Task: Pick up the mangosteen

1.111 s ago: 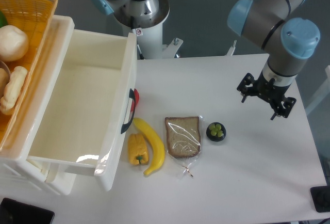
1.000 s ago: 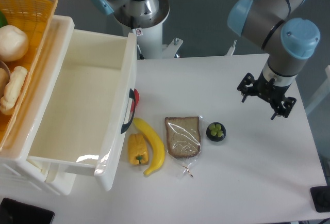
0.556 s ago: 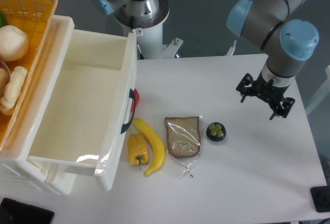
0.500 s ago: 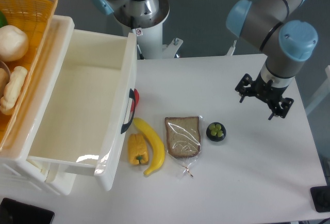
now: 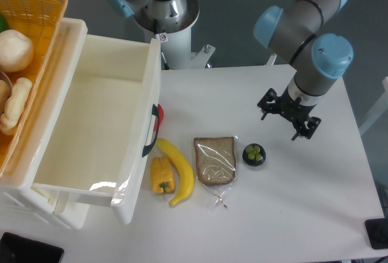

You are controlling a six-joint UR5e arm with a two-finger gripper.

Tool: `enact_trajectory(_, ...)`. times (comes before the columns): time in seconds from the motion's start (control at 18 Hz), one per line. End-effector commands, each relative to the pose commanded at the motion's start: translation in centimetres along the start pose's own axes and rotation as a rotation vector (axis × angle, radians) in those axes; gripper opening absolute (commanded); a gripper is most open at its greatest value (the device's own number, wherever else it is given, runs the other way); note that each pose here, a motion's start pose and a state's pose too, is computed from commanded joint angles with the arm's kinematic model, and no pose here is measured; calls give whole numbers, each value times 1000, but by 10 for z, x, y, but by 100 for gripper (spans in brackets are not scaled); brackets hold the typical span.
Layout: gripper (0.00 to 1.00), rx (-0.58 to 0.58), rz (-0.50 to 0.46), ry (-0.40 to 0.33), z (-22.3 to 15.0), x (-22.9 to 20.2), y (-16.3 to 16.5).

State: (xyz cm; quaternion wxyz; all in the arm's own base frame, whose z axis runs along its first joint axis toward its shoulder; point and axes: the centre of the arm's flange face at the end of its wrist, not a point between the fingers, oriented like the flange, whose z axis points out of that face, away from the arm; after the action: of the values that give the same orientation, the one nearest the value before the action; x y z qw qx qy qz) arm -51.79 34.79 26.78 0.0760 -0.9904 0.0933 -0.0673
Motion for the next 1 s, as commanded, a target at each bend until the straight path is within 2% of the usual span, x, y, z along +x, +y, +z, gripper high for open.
enact_trajectory(0.44, 100, 12, 11, 21, 38, 2, -6)
enact_trajectory(0.56, 100, 12, -4, 3, 46, 0, -12)
enact_trajectory(1.0, 100, 11, -3, -5, 59, -6, -19)
